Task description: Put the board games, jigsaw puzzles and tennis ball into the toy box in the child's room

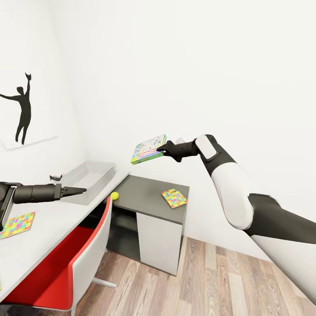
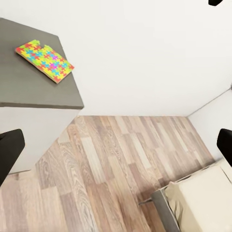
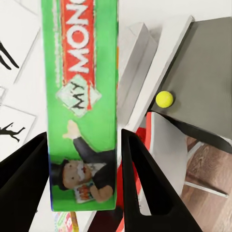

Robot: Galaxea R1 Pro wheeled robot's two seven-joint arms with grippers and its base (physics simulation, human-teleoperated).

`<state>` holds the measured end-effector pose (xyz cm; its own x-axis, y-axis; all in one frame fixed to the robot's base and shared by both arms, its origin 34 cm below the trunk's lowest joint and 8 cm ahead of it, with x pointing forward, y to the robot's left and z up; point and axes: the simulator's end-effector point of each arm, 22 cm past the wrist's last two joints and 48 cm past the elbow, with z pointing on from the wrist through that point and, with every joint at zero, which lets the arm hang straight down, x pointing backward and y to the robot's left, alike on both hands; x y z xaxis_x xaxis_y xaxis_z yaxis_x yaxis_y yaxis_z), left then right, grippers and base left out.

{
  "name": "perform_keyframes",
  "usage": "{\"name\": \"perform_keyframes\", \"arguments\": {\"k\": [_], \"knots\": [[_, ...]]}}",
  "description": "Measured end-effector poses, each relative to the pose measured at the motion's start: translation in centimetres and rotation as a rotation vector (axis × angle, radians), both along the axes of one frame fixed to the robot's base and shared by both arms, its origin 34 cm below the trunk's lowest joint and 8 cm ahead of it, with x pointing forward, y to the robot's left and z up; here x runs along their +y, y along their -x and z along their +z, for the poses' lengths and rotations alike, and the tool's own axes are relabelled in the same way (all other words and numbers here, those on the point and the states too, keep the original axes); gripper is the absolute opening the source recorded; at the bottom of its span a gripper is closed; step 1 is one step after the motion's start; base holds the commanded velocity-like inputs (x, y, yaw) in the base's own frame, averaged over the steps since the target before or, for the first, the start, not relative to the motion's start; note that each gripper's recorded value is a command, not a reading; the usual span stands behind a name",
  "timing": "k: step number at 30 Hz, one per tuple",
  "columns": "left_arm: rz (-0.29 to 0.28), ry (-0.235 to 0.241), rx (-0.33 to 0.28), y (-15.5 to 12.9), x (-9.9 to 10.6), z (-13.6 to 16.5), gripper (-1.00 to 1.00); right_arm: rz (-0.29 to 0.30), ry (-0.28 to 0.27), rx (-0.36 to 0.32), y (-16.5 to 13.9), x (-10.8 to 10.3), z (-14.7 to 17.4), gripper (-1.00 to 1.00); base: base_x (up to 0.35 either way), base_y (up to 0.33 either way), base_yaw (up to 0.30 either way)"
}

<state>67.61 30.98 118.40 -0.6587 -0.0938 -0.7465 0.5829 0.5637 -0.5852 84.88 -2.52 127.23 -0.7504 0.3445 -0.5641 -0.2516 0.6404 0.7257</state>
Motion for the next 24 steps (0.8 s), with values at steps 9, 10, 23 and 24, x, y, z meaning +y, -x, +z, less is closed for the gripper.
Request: {"name": "perform_keyframes", "arguments": {"k": [9,10,23,24], "knots": [[0.0,0.001,0.0,-0.01,0.0,0.0,1.0,0.0,0.002,0.0,-0.03,-0.01,0.01,-1.0,0.015,-0.043,0.285],[0.0,0.001,0.0,-0.02,0.0,0.01,1.0,-0.001,0.003,0.0,-0.03,-0.01,-0.03,-1.0,0.001,-0.226,0.287],[-0.001,0.002,-0.001,-0.03,-0.08,0.04,1.0,0.0,0.001,0.0,-0.01,0.0,-0.03,-1.0,0.0,-0.147,0.288],[-0.001,0.002,-0.001,-0.02,-0.08,0.02,1.0,0.0,0.001,0.0,-0.01,0.0,-0.03,-1.0,0.0,-0.006,0.288]]}}
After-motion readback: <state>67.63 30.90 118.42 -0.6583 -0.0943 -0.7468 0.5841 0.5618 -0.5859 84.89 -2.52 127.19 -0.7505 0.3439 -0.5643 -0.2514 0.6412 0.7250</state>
